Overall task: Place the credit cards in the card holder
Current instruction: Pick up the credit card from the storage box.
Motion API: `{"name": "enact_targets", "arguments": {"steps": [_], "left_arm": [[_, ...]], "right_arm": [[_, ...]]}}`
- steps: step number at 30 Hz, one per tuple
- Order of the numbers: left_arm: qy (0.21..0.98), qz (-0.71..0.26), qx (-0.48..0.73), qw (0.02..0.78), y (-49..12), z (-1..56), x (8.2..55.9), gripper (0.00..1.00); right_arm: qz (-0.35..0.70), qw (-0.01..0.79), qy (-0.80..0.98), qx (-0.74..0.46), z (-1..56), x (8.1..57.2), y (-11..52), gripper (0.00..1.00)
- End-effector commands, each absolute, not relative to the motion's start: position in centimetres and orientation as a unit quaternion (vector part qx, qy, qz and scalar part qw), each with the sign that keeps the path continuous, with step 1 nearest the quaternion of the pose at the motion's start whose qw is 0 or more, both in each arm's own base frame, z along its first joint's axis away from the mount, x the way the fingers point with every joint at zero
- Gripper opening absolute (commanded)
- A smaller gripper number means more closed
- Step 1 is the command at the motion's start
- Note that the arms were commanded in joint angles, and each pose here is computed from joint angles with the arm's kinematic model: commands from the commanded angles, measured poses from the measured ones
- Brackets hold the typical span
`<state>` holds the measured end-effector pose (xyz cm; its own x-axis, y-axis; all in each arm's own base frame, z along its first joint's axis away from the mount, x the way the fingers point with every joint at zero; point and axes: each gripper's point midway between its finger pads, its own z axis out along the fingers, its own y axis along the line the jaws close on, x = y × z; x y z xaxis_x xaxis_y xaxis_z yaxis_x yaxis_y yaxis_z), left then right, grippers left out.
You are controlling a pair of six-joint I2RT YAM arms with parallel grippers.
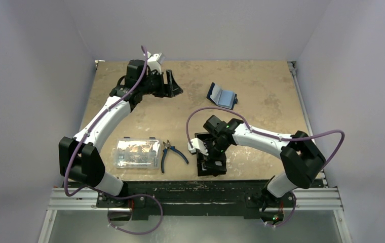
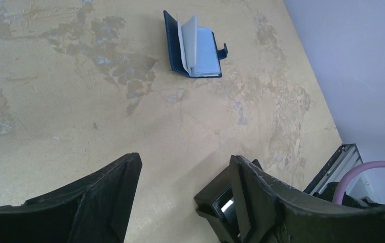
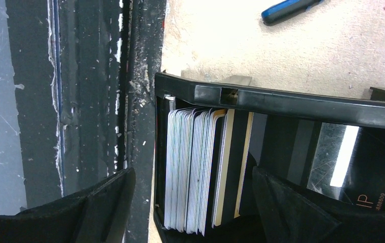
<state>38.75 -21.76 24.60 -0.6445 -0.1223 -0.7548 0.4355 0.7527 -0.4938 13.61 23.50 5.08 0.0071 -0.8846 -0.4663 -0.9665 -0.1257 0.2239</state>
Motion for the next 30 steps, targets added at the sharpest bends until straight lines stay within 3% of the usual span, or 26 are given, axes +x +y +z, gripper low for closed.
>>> {"name": "enact_targets", "arguments": {"steps": [1, 7, 20, 21, 24, 26, 30], "left_arm": [[0.819, -0.349, 0.108, 0.443, -21.7, 27.1, 38.7, 0.69], [0.819, -0.35, 0.108, 0.442, -21.7, 27.0, 38.7, 0.69], [0.819, -0.351, 0.108, 0.441, -21.8, 27.0, 38.7, 0.69], [0.819, -0.351, 0.107, 0.441, -21.8, 27.0, 38.7, 0.69], [0.819, -0.351, 0.108, 0.441, -21.8, 27.0, 38.7, 0.69], [0.818, -0.352, 0.108, 0.441, -21.8, 27.0, 38.7, 0.69], [0.818, -0.353, 0.109, 0.442, -21.9, 27.0, 38.7, 0.69]], "right_arm": [[0.28, 0.084, 0.645, -0.706, 6.6, 12.9, 24.3, 0.93], [0.285, 0.092, 0.646, -0.703, 7.1, 12.6, 24.2, 0.85], [0.293, 0.105, 0.644, -0.699, 7.9, 12.6, 24.7, 0.56], [0.29, 0.109, 0.646, -0.698, 7.8, 12.9, 24.8, 0.58], [0.273, 0.12, 0.655, -0.694, 7.5, 13.7, 24.8, 0.87], [0.272, 0.112, 0.656, -0.695, 7.2, 13.5, 24.6, 0.98], [0.265, 0.097, 0.658, -0.698, 6.0, 13.6, 24.3, 0.99]]}}
